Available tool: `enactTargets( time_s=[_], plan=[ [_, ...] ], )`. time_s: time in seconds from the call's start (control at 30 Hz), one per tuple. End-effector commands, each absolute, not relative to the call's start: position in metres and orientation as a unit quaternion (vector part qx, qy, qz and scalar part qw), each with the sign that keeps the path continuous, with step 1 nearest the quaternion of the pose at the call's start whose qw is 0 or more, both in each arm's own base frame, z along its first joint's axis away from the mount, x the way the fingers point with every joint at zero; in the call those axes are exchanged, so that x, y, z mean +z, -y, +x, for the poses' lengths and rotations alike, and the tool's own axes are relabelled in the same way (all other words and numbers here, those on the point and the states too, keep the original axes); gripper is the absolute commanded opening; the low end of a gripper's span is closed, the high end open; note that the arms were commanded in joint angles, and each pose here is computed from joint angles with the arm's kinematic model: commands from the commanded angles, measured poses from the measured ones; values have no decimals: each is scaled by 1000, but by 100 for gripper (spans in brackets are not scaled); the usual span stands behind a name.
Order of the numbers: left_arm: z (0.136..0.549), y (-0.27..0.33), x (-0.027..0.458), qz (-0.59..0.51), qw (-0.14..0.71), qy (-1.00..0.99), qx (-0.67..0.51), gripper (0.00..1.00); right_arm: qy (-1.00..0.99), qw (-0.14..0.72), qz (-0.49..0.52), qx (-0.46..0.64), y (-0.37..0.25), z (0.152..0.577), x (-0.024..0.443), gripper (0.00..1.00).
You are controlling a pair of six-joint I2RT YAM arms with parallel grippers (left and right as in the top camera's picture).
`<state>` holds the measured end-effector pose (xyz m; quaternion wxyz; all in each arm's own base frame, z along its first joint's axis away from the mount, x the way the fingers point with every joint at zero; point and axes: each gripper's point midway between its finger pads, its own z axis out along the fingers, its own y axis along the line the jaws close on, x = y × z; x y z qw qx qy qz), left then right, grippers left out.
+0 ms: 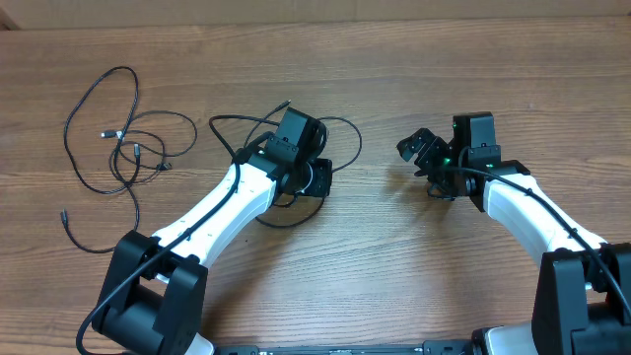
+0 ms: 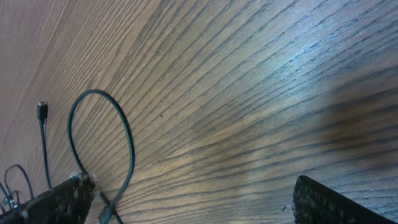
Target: Untangle cables
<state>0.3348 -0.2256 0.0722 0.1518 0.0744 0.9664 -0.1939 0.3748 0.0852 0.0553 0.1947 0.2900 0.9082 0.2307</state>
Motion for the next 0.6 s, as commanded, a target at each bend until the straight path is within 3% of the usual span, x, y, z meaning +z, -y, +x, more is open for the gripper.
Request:
enactTargets(
  time_s=[0.0,0.57],
  plan=[
    [334,225,73,64,156,-968,-187,49,-908,191,292,232,-85,374,52,100],
    [334,224,72,64,156,-968,-184,53,-908,191,292,232,-85,374,52,100]
  ],
)
